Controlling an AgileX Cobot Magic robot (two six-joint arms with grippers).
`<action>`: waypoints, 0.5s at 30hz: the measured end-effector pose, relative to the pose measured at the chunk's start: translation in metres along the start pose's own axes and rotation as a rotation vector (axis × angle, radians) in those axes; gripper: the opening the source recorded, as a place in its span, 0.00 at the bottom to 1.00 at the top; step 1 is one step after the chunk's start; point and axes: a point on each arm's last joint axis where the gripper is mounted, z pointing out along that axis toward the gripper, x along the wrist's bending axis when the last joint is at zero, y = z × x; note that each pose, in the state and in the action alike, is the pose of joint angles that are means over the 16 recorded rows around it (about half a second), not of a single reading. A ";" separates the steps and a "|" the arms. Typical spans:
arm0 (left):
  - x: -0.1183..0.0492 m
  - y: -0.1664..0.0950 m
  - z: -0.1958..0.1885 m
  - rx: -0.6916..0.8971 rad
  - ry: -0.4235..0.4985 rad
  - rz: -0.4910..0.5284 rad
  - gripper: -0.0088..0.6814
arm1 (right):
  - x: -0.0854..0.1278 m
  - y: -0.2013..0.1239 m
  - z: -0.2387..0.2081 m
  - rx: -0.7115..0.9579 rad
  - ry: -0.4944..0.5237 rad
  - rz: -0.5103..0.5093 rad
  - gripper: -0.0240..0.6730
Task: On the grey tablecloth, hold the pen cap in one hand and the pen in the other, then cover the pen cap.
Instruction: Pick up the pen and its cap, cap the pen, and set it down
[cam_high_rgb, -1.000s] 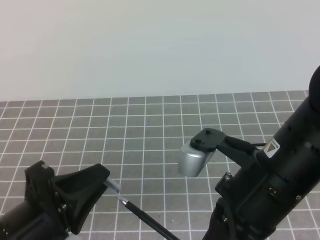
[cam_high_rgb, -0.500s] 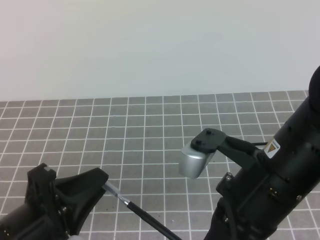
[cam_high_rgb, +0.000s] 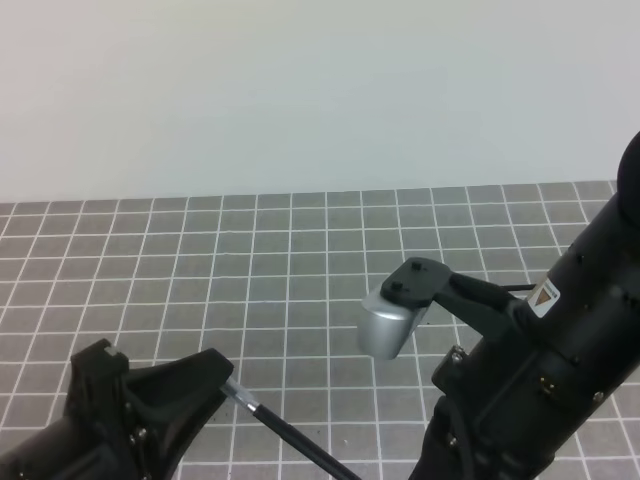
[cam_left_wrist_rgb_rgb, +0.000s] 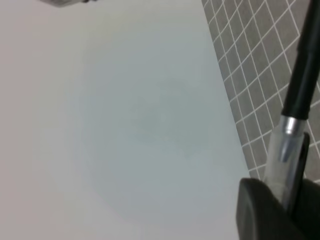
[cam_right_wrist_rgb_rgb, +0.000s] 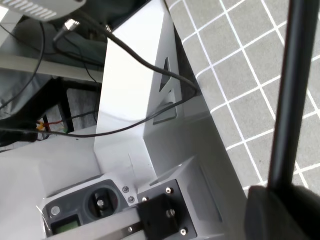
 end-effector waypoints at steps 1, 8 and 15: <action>0.000 0.001 0.000 -0.004 0.000 0.001 0.01 | 0.000 0.000 0.000 0.000 0.000 0.000 0.07; 0.000 0.005 0.000 -0.031 -0.002 0.021 0.01 | -0.001 0.001 0.000 -0.012 -0.010 0.000 0.06; 0.000 0.007 0.000 -0.046 0.000 0.054 0.01 | -0.002 0.002 0.001 -0.022 -0.016 0.000 0.04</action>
